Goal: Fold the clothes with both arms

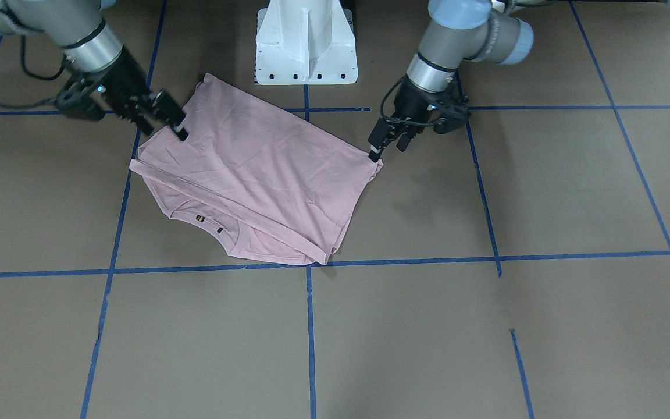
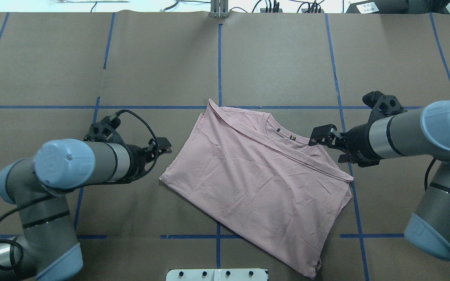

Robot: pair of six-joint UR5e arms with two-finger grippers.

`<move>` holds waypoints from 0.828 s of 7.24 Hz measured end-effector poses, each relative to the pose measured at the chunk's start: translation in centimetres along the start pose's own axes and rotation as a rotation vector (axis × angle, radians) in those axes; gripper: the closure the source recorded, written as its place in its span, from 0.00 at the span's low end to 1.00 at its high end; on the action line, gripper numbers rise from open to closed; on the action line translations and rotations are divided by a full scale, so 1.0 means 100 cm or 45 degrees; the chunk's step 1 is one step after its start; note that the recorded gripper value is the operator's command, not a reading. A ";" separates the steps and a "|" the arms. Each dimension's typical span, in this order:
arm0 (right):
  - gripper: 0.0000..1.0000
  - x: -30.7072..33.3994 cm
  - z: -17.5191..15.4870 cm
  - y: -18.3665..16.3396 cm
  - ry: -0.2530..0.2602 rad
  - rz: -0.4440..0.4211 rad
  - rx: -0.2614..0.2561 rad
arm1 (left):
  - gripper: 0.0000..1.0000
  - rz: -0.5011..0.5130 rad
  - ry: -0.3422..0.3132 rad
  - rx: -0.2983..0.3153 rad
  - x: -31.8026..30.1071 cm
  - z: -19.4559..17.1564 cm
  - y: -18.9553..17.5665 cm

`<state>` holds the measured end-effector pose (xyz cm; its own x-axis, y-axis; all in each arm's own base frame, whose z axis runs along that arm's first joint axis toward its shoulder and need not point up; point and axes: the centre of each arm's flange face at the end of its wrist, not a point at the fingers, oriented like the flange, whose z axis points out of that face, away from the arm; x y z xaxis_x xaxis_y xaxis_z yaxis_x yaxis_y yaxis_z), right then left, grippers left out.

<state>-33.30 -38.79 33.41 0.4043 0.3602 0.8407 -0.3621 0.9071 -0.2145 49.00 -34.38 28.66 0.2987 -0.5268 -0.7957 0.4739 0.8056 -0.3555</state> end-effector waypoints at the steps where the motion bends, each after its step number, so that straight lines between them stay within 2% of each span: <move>1: 0.00 0.003 0.011 -0.021 0.024 -0.046 0.036 | 0.18 0.027 -0.091 0.001 -0.005 0.018 0.023; 3: 0.00 0.004 0.021 -0.034 0.046 -0.070 0.056 | 0.25 0.052 -0.147 0.027 -0.008 0.036 0.034; 5: 0.00 0.005 0.025 -0.037 0.056 -0.069 0.059 | 0.33 0.058 -0.151 0.064 -0.002 0.048 0.034; 6: 0.00 0.006 0.026 -0.038 0.059 -0.068 0.060 | 0.40 0.060 -0.147 0.086 0.000 0.051 0.033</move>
<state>-33.88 -42.58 36.02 0.4619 0.3224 0.8263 -0.3776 0.9145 -0.1457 54.79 -33.06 29.99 0.4134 -0.5193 -0.7479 0.5103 0.8124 -0.2821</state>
